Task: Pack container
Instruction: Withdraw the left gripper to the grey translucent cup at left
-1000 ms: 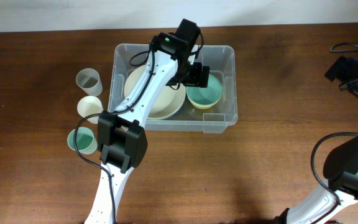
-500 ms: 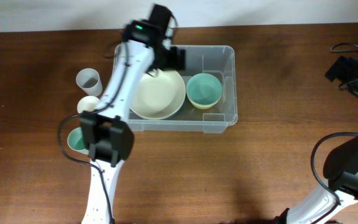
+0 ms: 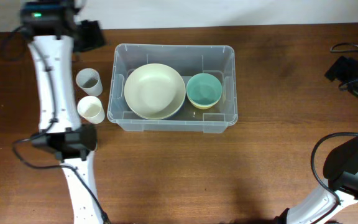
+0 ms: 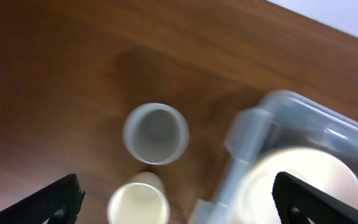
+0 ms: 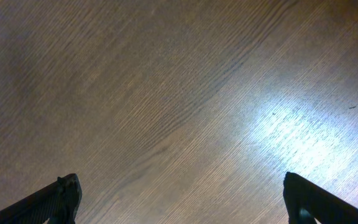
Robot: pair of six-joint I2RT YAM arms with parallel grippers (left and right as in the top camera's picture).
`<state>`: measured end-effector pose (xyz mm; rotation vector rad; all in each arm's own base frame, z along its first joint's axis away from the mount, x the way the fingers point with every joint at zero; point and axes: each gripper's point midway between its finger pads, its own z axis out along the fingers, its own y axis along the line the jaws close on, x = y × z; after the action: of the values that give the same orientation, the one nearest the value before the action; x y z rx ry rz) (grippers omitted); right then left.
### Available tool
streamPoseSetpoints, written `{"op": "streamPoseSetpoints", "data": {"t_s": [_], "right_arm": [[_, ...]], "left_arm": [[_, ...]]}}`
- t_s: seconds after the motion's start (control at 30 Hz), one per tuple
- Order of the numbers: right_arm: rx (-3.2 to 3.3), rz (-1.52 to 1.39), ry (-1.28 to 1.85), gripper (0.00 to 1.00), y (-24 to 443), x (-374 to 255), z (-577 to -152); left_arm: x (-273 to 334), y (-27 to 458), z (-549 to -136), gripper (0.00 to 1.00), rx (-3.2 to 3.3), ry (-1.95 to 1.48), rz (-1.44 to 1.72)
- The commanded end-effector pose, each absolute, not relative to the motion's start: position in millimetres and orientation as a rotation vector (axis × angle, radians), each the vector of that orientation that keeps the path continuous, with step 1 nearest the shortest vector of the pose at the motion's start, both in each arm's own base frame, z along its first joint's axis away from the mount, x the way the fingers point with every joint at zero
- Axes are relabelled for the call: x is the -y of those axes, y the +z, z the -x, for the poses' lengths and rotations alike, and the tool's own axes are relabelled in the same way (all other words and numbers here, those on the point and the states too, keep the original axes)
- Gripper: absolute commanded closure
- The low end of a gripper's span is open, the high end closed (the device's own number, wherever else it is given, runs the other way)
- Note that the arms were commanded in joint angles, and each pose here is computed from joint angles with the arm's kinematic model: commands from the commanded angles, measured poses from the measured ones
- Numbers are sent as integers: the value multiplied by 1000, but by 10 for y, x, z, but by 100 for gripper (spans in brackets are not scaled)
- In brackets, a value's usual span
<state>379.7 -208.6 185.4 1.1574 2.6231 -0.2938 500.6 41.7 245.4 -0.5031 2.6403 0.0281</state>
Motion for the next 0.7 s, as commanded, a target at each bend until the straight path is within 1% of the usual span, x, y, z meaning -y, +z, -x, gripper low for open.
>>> {"op": "streamPoseSetpoints", "data": {"t_s": [0.0,0.13,0.27,0.43,0.67], "right_arm": [[-2639,-1157,-320,1,1802,2115,-3776],[-2639,-1157,-319,1,1801,2114,-3776],[-2639,-1157,-319,1,1801,2114,-3776],[-2639,-1157,-320,1,1802,2115,-3776],[-2639,-1158,-320,1,1802,2115,-3776]], "left_arm": [[-649,2417,-4930,1,-2659,-44,579],[-831,2044,-4863,0,-2761,-24,661],[-858,1648,-4858,0,-2845,-16,690],[-835,1300,-4878,0,-2890,-30,729],[-844,932,-4842,1,-2931,-22,782]]}}
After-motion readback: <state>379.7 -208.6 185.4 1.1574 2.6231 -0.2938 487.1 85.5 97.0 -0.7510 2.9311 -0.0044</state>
